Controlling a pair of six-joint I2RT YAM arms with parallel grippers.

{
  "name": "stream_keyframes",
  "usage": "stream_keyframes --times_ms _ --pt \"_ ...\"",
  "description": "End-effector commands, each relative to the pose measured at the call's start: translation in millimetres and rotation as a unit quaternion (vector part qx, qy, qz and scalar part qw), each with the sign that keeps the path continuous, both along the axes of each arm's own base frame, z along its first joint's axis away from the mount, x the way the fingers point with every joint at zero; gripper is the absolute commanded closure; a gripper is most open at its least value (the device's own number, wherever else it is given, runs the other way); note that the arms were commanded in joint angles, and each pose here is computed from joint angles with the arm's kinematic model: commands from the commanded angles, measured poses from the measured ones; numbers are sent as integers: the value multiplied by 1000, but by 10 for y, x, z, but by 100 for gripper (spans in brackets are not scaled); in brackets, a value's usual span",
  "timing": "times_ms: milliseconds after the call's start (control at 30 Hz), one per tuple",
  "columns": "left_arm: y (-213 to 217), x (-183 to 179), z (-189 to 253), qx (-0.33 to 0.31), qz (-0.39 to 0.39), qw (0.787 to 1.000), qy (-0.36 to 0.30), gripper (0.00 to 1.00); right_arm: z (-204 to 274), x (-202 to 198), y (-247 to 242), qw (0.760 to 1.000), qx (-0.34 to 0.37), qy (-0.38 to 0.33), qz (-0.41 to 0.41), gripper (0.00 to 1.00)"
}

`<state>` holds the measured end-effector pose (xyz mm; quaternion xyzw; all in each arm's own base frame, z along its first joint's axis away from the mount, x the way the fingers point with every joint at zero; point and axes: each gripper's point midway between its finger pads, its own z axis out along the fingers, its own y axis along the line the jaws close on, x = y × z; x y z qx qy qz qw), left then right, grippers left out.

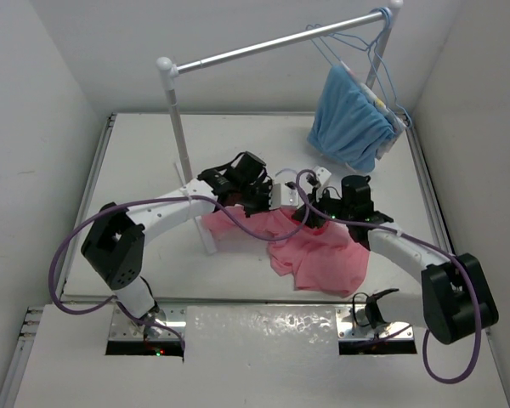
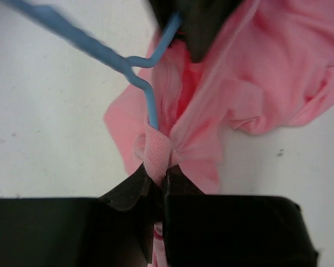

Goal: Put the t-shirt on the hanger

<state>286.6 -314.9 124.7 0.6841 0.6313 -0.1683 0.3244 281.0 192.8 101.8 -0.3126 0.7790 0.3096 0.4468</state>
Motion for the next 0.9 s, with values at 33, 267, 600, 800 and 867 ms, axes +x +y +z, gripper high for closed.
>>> stream_keyframes --times_ms 33,267,600,800,867 --pt "-98 21 314 -33 -24 999 -34 100 179 64 158 999 27 -23 36 98" --pt "-32 245 137 -4 13 998 -63 100 240 -40 -87 995 27 -95 -31 100" --pt "193 690 244 -20 95 993 -71 100 300 -210 -288 992 -3 -109 -59 100" --pt "477 902 316 -27 132 988 -71 91 331 -170 -395 989 -21 -112 -92 100" --pt "541 968 364 -31 142 986 -78 87 372 -170 -416 988 -23 -118 -98 100"
